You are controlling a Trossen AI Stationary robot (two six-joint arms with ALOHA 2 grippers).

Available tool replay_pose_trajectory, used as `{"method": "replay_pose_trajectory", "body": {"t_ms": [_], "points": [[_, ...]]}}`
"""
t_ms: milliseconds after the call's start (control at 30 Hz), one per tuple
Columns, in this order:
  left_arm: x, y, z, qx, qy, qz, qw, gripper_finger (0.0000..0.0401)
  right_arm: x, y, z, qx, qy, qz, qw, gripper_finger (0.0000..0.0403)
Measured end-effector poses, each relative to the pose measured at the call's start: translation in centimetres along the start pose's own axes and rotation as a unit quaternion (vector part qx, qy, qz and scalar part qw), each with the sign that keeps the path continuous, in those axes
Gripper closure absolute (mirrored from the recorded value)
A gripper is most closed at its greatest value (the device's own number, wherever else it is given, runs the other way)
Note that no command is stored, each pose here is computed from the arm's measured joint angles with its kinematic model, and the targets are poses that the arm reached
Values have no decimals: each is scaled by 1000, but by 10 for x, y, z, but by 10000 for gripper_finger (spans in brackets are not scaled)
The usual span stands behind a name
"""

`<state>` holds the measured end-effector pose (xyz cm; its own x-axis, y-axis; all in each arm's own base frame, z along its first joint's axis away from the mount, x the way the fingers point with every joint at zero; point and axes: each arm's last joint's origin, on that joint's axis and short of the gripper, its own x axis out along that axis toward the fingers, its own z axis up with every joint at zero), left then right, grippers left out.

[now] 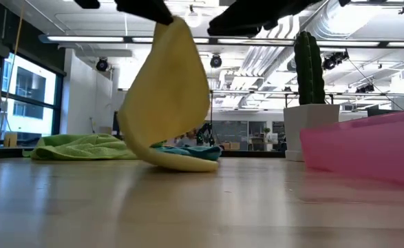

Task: Roll microfiber towels into tight, uniform cylinder then place into a basket
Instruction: Fold the yellow microfiber towel

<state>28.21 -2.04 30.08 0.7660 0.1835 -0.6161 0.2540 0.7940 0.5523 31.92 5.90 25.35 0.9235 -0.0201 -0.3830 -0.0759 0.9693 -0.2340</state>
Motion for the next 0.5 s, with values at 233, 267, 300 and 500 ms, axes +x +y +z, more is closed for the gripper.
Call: {"method": "replay_pose_trajectory", "body": {"t_ms": [233, 267, 300, 500], "points": [[0, 4, 3, 21, -7, 35, 999, 401, 22, 2, -20, 42, 45, -2, 998, 238], [0, 4, 4, 21, -7, 39, 999, 401, 24, 3, -22, 48, 49, -3, 998, 238], [0, 5, 4, 20, -6, 44, 999, 401, 26, 2, -25, 56, 53, -5, 997, 238], [0, 6, 4, 26, 6, 67, 997, 401, 39, -2, -39, 94, 79, -21, 992, 238]]}}
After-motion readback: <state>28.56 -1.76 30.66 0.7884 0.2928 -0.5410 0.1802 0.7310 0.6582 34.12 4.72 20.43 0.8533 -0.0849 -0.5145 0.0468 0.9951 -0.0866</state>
